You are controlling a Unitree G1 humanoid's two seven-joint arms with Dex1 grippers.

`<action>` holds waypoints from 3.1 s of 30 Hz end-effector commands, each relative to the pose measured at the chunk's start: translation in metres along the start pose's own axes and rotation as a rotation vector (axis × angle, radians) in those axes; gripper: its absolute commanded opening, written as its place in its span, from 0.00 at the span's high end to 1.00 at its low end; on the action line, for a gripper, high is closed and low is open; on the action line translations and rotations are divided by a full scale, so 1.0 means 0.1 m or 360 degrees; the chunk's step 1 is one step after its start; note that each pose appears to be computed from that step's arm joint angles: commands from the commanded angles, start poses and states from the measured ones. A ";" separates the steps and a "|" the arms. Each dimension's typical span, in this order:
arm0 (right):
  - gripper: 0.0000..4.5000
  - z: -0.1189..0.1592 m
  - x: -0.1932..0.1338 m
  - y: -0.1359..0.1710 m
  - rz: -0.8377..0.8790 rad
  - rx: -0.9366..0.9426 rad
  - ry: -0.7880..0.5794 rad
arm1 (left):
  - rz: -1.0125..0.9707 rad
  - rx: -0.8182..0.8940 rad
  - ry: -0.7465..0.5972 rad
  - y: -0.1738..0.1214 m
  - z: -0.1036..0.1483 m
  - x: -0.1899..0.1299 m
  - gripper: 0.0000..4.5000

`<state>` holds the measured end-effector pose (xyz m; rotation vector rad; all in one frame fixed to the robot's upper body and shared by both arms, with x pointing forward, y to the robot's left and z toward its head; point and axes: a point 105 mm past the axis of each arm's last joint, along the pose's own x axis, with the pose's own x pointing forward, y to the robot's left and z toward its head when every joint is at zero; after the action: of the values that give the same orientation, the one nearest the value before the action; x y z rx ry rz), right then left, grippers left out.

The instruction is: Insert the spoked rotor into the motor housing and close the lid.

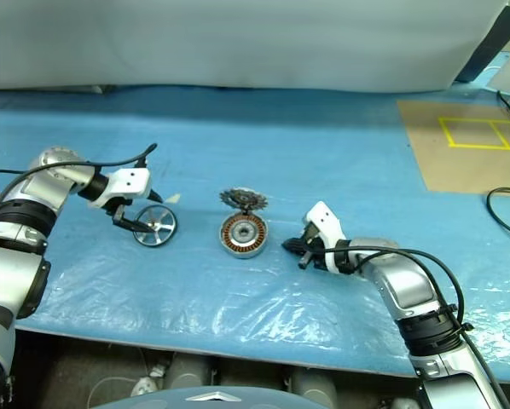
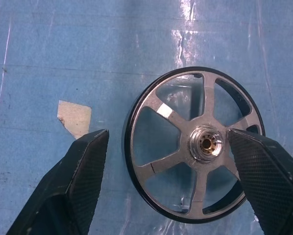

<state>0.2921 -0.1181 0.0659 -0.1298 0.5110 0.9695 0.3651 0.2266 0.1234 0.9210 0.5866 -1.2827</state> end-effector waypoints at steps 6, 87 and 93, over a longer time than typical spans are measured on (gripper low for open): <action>1.00 0.05 0.02 0.03 0.0014 -0.0058 -0.0011 | 0.0168 -0.0014 -0.0164 0.15 0.15 -0.33 0.30; 1.00 0.15 -0.01 -0.03 -0.0088 -0.0065 0.0050 | -0.0116 -0.0070 -0.0143 -0.34 -0.10 0.13 0.71; 1.00 0.04 -0.09 -0.07 -0.0120 -0.0010 0.0062 | -0.0108 -0.0169 -0.0564 -0.50 0.24 0.10 0.71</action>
<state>0.2953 -0.1252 0.0656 -0.1772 0.5693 0.8963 0.3199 0.2136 0.1034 0.6478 0.4868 -1.3887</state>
